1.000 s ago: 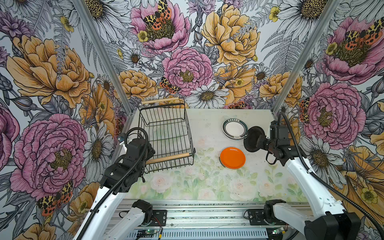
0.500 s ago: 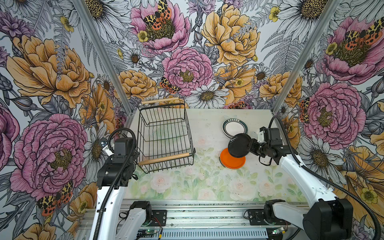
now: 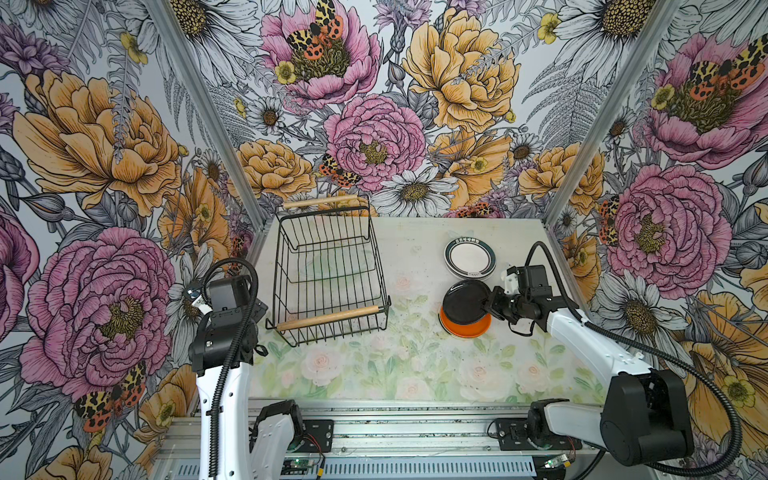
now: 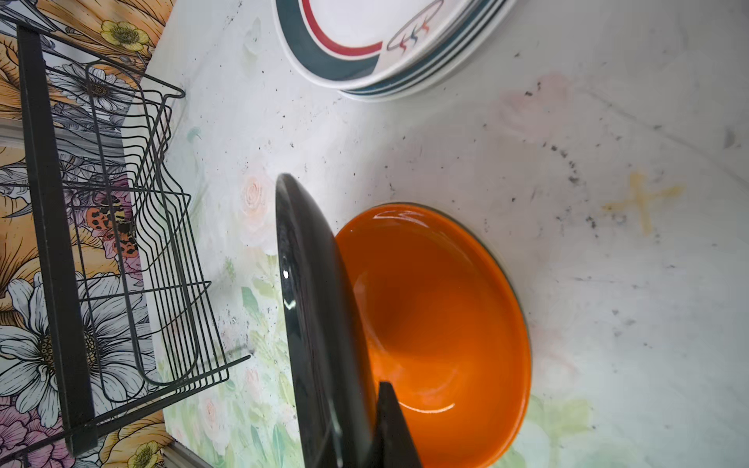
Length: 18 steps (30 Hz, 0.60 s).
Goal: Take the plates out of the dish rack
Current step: 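Lower the dark plate flat onto the orange plate with the right gripper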
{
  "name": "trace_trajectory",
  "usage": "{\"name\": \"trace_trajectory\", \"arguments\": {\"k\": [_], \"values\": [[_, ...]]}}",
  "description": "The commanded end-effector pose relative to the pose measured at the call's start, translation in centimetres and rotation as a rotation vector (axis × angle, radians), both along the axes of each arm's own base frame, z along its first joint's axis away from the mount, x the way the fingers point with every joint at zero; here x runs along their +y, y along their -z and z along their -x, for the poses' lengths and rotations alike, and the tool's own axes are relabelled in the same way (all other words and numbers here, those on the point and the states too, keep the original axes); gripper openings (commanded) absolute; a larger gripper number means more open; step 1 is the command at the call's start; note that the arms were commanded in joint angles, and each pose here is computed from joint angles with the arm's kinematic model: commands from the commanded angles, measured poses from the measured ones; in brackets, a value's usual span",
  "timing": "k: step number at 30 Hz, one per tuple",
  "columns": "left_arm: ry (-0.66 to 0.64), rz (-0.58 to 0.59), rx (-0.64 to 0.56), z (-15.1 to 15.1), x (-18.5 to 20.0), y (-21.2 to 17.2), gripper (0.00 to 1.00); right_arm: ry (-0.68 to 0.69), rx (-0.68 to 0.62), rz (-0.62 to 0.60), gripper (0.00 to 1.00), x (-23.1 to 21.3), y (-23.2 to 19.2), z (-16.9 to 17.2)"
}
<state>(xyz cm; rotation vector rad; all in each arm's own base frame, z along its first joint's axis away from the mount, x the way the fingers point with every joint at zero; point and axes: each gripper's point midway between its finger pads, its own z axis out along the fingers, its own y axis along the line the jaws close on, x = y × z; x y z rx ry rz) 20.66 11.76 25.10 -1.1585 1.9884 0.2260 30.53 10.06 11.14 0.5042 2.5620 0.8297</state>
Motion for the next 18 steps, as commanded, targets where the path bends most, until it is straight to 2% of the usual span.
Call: {"name": "trace_trajectory", "arguments": {"k": [1,7,9,14,18], "values": [[0.046,0.029,-0.042,-1.1,-0.3,0.0,0.79,-0.011,-0.018,-0.027,0.0,0.6,0.1,-0.3],[0.053,0.052,-0.036,-1.8,-0.3,0.5,0.79,-0.017,0.012,-0.018,0.01,0.8,1.2,0.3],[0.055,0.06,-0.033,-1.9,-0.3,0.9,0.79,-0.017,0.023,-0.012,0.08,0.8,1.6,0.4],[0.061,0.064,-0.038,-2.0,-0.4,0.9,0.79,-0.019,0.039,0.011,0.34,0.7,2.3,0.7],[0.065,0.068,-0.044,-2.1,-0.4,0.9,0.79,-0.026,0.048,0.036,0.44,0.7,2.6,0.8]]}}
